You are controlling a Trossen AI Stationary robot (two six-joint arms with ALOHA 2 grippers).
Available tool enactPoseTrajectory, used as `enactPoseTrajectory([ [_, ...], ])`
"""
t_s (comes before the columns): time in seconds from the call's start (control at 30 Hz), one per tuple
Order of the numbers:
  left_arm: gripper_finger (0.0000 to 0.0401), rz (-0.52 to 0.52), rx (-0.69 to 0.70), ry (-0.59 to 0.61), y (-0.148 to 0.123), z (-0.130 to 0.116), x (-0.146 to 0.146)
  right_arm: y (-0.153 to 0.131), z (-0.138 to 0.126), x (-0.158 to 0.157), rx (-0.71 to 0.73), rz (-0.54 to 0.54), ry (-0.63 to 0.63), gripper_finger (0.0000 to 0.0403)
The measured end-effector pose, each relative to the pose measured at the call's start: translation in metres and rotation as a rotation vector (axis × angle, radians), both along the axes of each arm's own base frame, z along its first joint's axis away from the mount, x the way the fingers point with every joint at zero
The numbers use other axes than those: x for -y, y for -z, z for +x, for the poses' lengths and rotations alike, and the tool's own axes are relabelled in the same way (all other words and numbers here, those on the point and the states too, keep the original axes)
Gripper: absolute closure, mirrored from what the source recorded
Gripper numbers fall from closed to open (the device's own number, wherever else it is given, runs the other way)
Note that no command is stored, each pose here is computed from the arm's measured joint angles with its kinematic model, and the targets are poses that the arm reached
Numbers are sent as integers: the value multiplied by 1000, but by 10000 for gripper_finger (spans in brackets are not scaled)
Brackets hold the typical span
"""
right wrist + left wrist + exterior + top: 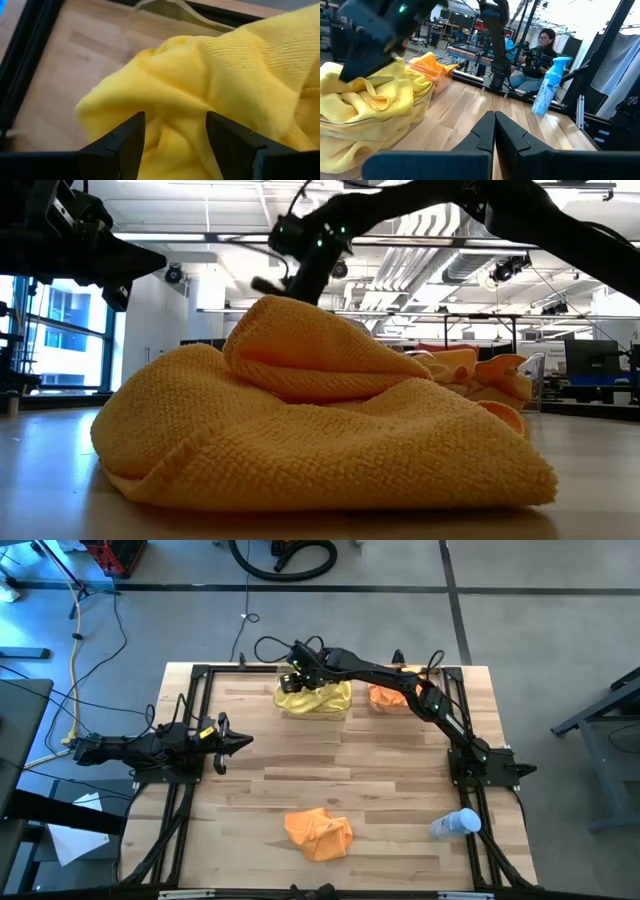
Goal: Sort microfiber towel by color & place in baskets
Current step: Put the yellow microfiber cloth into the left transparent bin
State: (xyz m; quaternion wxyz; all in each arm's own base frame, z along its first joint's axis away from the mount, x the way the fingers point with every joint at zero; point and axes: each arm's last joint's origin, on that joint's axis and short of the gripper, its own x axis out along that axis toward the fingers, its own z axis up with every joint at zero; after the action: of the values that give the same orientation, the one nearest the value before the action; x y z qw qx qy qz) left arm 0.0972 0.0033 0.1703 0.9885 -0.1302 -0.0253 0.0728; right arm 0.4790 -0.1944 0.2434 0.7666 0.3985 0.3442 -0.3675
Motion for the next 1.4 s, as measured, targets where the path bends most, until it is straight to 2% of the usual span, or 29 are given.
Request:
enactPoseTrajectory([
  [0.13,401,0,0,0,0,0,0,-20,-4,-8,7,-25,-48,198],
  [0.3,401,0,0,0,0,0,0,-42,-15,-16,2,-43,-40,198],
  [0.4,401,0,0,0,0,0,0,-42,-19,-19,-21,-9,-22,198],
  [0.53,401,0,0,0,0,0,0,-25,-19,-19,-100,37,-2,199],
  [0.63,401,0,0,0,0,0,0,3,-15,-10,-160,77,25,199],
  [0.87,401,0,0,0,0,0,0,54,-4,2,-193,217,45,199],
  [1.2,401,0,0,0,0,0,0,65,-3,6,-195,253,39,199],
  [1.4,401,0,0,0,0,0,0,49,-6,5,-174,249,-1,199],
])
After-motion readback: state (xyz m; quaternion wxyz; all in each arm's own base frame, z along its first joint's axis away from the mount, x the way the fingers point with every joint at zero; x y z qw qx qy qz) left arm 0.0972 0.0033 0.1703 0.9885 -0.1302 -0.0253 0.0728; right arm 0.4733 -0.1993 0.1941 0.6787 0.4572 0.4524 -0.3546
